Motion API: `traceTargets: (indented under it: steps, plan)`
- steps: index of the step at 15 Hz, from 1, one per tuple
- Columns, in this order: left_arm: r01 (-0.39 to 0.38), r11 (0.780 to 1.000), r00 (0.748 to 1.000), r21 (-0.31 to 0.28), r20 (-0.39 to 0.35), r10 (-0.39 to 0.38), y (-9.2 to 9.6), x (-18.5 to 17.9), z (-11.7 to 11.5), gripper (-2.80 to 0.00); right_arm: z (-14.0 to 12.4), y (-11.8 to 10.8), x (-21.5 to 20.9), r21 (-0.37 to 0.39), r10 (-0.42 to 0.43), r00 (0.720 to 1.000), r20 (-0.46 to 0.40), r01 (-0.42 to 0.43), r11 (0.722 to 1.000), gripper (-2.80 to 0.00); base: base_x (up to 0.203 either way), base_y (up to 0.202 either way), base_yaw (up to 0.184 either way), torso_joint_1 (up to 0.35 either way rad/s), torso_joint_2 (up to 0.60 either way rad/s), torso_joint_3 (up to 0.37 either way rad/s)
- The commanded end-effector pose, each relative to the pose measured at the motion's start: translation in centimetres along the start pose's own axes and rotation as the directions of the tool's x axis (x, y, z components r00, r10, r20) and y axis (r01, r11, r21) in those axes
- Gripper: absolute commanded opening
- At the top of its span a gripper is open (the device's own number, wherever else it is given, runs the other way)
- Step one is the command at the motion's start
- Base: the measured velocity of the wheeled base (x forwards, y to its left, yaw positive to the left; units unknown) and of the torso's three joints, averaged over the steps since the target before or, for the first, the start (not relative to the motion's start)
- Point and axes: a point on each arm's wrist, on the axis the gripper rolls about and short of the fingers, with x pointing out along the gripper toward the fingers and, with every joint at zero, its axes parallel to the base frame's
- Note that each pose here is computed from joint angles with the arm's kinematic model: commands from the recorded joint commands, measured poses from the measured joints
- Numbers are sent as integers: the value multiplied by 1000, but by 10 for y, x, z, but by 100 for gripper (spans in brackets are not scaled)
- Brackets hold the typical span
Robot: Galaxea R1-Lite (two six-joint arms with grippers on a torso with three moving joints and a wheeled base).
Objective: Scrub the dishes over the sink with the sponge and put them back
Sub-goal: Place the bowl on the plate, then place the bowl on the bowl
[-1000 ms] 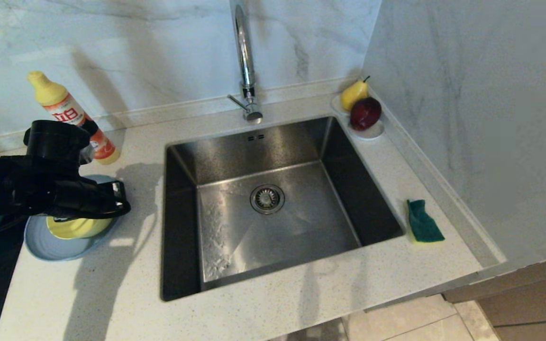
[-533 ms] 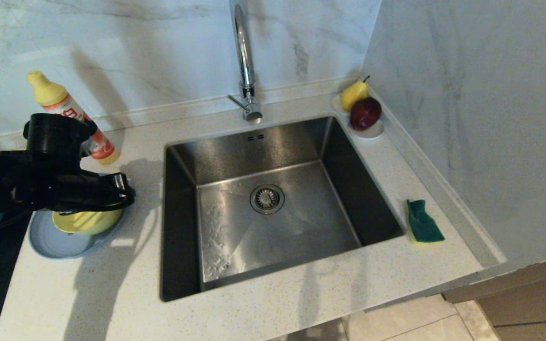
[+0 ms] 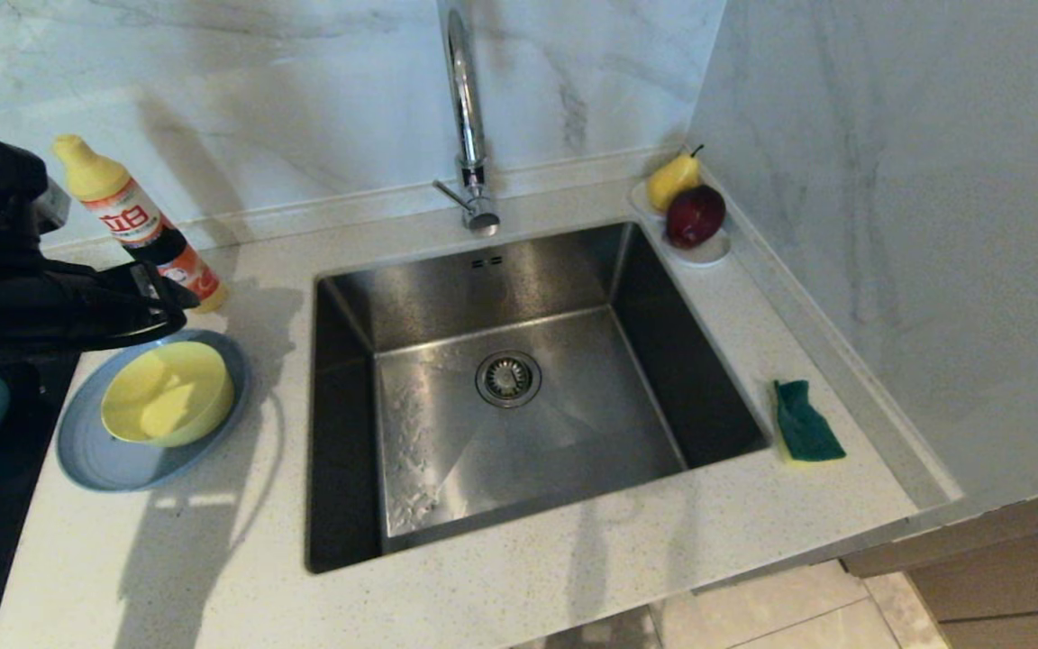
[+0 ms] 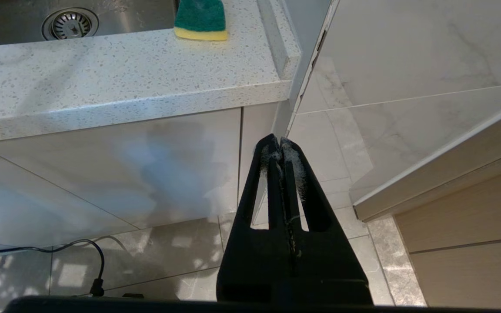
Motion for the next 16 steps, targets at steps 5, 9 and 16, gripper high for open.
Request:
traceTargets:
  steps: [5,9,16]
  plan:
    - [-200,974,976,-109,65,208,71,-9,23,-280,0,0,0,0,1,1000,0,-1,1000,-280,0,0,0,0,0,0]
    - [-249,957,963,-149,63,261,97,-9,26,-280,0,0,0,0,1,1000,0,-1,1000,-280,0,0,0,0,0,0]
    - [-339,920,937,-197,19,350,152,24,32,0,0,0,0,0,1,1000,0,-1,1000,-280,0,0,0,0,0,0]
